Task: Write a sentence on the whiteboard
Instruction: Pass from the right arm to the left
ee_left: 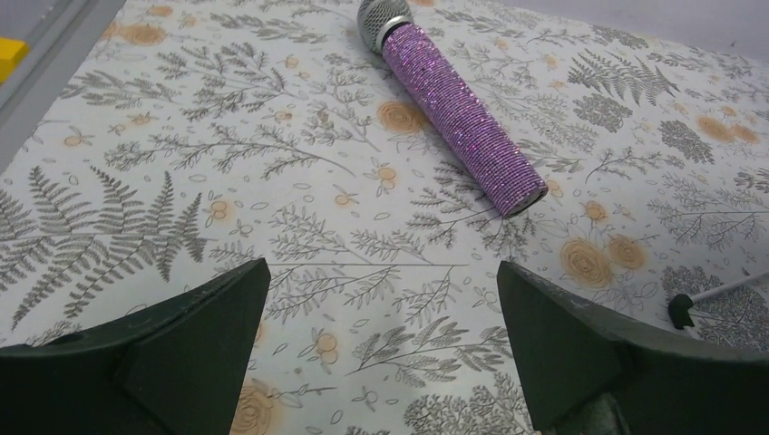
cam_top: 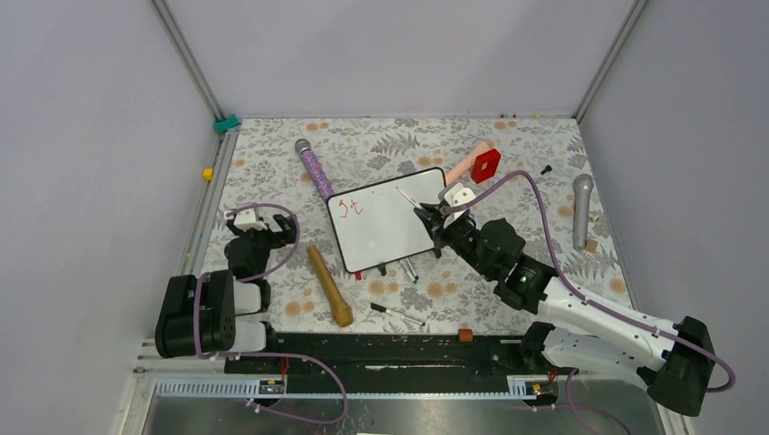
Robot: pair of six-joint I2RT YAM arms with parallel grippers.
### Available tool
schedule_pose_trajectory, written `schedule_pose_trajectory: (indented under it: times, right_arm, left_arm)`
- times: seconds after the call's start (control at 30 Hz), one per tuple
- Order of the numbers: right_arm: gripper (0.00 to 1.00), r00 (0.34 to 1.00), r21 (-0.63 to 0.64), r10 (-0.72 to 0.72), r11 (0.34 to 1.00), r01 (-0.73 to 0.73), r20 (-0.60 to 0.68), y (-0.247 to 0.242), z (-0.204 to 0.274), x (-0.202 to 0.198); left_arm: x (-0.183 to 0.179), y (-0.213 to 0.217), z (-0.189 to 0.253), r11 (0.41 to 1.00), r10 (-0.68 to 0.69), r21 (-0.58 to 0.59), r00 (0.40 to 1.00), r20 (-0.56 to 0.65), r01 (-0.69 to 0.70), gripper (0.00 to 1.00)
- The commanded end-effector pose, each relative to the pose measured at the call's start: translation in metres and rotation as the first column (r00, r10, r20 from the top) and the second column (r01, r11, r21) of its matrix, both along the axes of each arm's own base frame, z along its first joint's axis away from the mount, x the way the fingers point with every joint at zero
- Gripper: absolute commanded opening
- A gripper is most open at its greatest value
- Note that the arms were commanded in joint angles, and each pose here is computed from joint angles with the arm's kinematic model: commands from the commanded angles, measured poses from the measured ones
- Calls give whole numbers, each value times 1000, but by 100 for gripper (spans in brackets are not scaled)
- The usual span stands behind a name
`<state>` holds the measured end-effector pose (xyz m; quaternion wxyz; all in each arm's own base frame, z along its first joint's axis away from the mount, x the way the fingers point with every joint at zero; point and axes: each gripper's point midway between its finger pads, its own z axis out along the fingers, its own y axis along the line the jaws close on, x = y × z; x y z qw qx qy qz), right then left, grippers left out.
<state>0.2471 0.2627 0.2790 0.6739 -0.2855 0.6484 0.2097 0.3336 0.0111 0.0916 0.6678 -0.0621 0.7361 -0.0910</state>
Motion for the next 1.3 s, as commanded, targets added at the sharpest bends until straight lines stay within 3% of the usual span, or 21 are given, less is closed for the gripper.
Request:
schedule_pose_trajectory:
  times: [0.0,0.23,0.43,0.6,0.9,1.27]
  right_arm:
    - [0,1000,153,6,988,-7,11,5,20,0]
    - [0,994,106,-106,988,109,-35,-22,-5,10]
    - [0,961,-74,-251,967,244,-115,-48,-40,21]
    - [0,949,-116,-266,962,249,-167,-47,-33,21]
    - [0,918,-40,-275,960,275,-287,-43,-7,16]
    - [0,898,18,-311,943,333,-312,-69,1,1]
  left_arm:
    - [14,14,45,988,139,44,976,169,-148,99]
    - [31,16,35,953,274,113,959,67,-280,99]
    - [31,15,35,952,277,120,959,65,-283,99]
    - [31,16,35,951,278,119,958,65,-285,99]
    - [31,15,35,952,277,119,959,65,-283,99]
    - [31,15,35,952,277,119,959,65,-283,99]
